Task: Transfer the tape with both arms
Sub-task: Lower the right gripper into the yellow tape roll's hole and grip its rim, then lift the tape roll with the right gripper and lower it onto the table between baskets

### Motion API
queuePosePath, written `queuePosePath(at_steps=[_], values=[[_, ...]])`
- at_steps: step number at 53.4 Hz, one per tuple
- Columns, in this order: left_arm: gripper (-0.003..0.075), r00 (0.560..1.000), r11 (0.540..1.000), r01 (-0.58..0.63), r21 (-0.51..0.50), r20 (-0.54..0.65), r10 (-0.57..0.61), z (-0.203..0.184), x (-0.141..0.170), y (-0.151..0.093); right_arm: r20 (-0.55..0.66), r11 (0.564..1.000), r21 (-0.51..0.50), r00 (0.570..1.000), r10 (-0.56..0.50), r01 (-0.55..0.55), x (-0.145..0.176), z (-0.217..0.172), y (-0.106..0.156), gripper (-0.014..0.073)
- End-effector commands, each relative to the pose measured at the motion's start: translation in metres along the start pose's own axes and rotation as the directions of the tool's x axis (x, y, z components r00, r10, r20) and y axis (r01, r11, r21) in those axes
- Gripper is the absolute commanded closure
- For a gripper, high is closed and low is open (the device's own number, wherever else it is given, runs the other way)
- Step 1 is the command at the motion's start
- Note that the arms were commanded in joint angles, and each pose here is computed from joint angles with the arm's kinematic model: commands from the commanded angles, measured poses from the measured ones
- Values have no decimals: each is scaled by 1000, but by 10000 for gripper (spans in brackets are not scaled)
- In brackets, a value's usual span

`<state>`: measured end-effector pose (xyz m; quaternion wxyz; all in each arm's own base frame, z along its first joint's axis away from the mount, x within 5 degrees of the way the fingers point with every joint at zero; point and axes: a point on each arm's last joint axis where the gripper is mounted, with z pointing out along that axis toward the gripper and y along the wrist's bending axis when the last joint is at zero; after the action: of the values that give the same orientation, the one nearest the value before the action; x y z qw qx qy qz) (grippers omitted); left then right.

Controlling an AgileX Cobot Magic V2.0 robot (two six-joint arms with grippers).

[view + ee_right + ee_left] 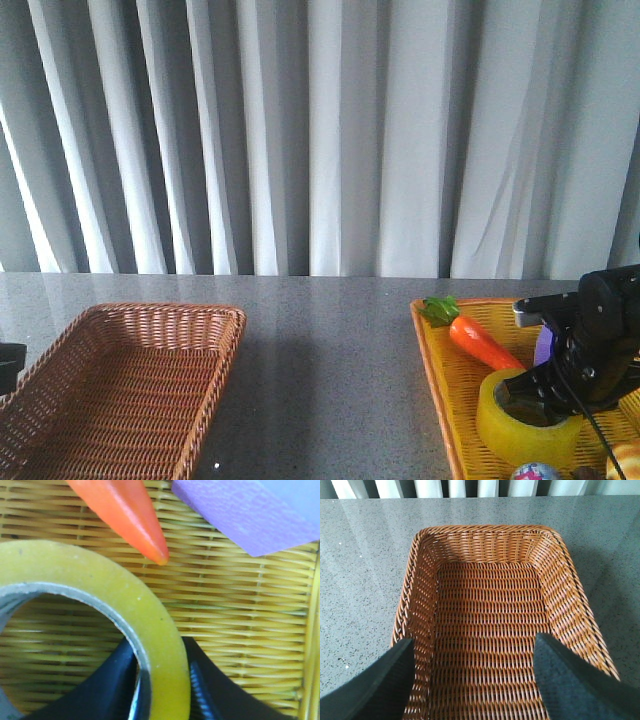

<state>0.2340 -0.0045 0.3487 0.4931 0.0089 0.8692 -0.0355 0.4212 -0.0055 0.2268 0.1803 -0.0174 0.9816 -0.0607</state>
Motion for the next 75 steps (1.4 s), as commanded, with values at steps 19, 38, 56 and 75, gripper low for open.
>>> queuePosePath(at_steps=[19,38,56,75], values=[[224,995,1000,13,4,104,-13,-10,-17,-2,314,996,-60,946,82,-67,-37,-132,-12,600],[224,995,1000,10,5,96,-10,-10,-16,-2,533,934,-227,838,-119,277,-44,-209,68,582],[224,997,1000,11,8,75,-11,-10,-14,-2,400,885,-136,842,-363,446,-38,-152,160,575],[224,998,1000,10,11,56,-10,-9,-12,-2,267,853,-124,845,-463,507,-34,-86,198,510]])
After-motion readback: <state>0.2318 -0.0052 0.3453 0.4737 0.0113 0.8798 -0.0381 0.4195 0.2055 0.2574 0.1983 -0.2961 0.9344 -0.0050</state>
